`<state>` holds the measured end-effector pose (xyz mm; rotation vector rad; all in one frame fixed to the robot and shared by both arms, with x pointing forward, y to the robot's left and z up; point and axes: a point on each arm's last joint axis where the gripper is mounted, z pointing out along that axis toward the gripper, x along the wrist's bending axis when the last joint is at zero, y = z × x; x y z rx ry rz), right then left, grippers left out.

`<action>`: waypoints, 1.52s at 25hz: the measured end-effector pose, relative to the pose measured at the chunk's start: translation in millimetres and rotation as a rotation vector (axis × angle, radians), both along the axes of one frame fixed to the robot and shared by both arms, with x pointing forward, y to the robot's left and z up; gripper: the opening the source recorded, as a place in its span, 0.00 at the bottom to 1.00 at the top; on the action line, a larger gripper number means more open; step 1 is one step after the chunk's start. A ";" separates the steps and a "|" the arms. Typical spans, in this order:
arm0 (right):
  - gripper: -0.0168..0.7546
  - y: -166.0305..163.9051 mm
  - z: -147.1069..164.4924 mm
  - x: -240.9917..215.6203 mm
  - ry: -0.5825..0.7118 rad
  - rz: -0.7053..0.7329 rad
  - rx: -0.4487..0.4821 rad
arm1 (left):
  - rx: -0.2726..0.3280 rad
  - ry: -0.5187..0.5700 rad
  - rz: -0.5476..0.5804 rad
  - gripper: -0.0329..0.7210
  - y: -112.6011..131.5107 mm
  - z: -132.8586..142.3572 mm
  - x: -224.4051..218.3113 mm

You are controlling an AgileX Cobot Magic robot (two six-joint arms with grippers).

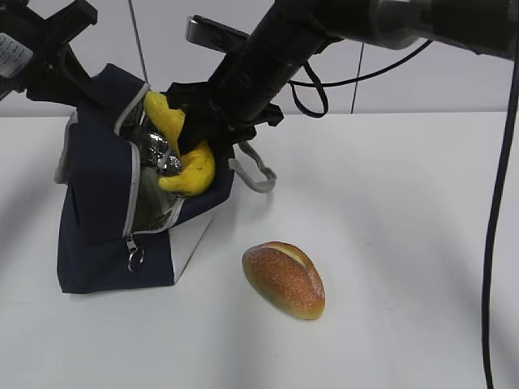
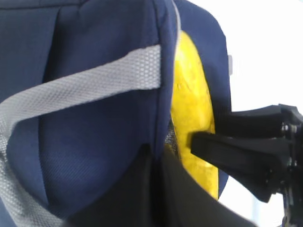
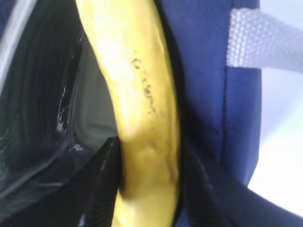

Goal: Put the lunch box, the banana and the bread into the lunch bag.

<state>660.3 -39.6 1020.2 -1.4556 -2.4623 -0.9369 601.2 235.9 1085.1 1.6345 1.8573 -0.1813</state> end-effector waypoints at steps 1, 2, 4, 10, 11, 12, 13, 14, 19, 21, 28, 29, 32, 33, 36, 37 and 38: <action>0.40 1.0 0.4 0.4 -0.006 -0.008 0.005 | 0.000 0.001 -0.001 0.04 0.0 0.0 -0.1; 0.42 1.4 0.6 0.8 -0.009 -0.014 0.009 | 0.000 0.001 -0.001 0.04 0.0 0.0 -0.1; 0.46 4.7 0.0 0.3 -0.016 -0.015 0.013 | 0.000 0.004 -0.003 0.04 -0.1 -0.1 -0.4; 0.58 17.9 0.3 -2.6 -0.040 -0.005 0.030 | -0.001 0.008 -0.007 0.04 -0.3 -0.2 -0.9; 0.59 18.1 0.4 -2.3 -0.040 -0.004 0.030 | 0.000 0.007 -0.008 0.04 -0.3 -0.2 -0.9; 0.59 17.8 0.4 -2.5 -0.038 0.003 0.021 | 0.000 0.007 -0.010 0.04 -0.3 -0.3 -1.0; 0.59 16.9 4.0 -2.4 -0.046 0.014 0.007 | 0.002 0.006 -0.014 0.04 -0.3 -0.3 -1.1; 0.59 15.4 8.8 -2.6 -0.057 0.030 -0.019 | 0.003 0.006 -0.019 0.04 -0.4 -0.4 -1.3; 0.59 3.5 47.7 -3.1 -0.145 0.096 -0.163 | 0.009 0.008 -0.037 0.04 -0.6 -0.7 -2.3; 0.59 1.2 63.7 -2.2 -0.197 0.093 -0.174 | 0.011 0.009 -0.043 0.04 -0.6 -0.8 -2.6; 0.60 -3.6 68.6 -1.1 -0.217 0.068 -0.218 | 0.014 0.016 -0.059 0.04 -0.9 -1.1 -3.9; 0.60 -4.9 68.3 -2.3 -0.212 0.067 -0.226 | 0.014 0.016 -0.059 0.04 -0.9 -1.1 -3.9; 0.60 -10.9 73.0 -8.6 -0.212 0.065 -0.255 | 0.014 0.016 -0.059 0.04 -0.9 -1.1 -3.9; 0.60 -14.5 77.2 -12.5 -0.217 0.063 -0.267 | 0.014 0.016 -0.059 0.04 -0.9 -1.1 -3.9; 0.60 -26.1 85.8 -27.3 -0.212 0.062 -0.307 | 0.014 0.016 -0.059 0.04 -0.9 -1.1 -3.9; 0.60 -30.2 88.5 -33.3 -0.210 0.064 -0.319 | 0.014 0.016 -0.059 0.04 -0.9 -1.1 -3.9; 0.60 -33.9 85.2 -38.7 -0.193 0.073 -0.338 | 0.014 0.016 -0.059 0.04 -0.9 -1.1 -3.9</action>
